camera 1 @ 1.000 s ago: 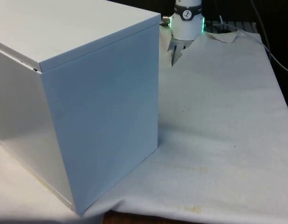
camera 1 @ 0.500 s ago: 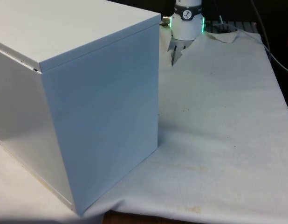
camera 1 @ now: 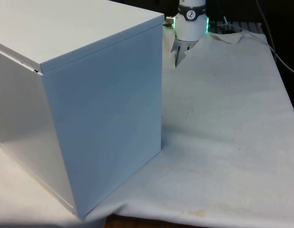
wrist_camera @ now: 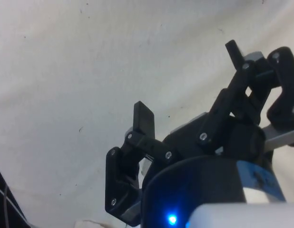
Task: Open the drawer, then close it.
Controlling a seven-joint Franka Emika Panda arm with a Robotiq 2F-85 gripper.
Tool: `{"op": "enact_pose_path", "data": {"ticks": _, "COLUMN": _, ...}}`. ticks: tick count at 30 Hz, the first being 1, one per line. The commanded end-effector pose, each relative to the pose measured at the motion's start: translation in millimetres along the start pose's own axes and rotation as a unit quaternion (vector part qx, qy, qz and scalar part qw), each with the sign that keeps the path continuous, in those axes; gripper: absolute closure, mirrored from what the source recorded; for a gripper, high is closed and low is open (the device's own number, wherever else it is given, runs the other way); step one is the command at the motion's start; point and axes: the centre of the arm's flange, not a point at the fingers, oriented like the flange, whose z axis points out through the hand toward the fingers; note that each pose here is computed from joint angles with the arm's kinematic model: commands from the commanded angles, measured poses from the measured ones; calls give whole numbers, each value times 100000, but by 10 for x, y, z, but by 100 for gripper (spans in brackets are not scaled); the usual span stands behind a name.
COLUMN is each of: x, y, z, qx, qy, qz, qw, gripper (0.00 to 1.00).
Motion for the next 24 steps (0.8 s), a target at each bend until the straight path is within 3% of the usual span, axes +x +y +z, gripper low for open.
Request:
{"op": "enact_pose_path", "data": {"ticks": 1, "x": -5, "y": 7, "z": -13, "qx": -313, "qy": -175, "qz": -561, "qw": 99998, "gripper": 0}}
{"op": "enact_pose_path", "data": {"ticks": 8, "x": -4, "y": 16, "z": -53, "qx": -1388, "qy": -587, "qz": -3220, "qw": 99937, "gripper": 0}}
{"op": "enact_pose_path", "data": {"ticks": 9, "x": -4, "y": 11, "z": -37, "qx": -925, "qy": -401, "qz": -2917, "qw": 99952, "gripper": 0}}
{"op": "enact_pose_path", "data": {"ticks": 17, "x": 1, "y": 22, "z": -4, "qx": -2636, "qy": -1039, "qz": -5904, "qw": 99785, "gripper": 0}}
{"op": "enact_pose_path", "data": {"ticks": 18, "x": -2, "y": 17, "z": -20, "qx": -1719, "qy": -1052, "qz": -5347, "qw": 99837, "gripper": 0}}
{"op": "enact_pose_path", "data": {"ticks": 19, "x": 3, "y": 22, "z": 7, "qx": -2786, "qy": -1108, "qz": -6117, "qw": 99768, "gripper": 0}}
{"op": "enact_pose_path", "data": {"ticks": 24, "x": 4, "y": 18, "z": 43, "qx": -4130, "qy": -1481, "qz": -7749, "qw": 99603, "gripper": 0}}
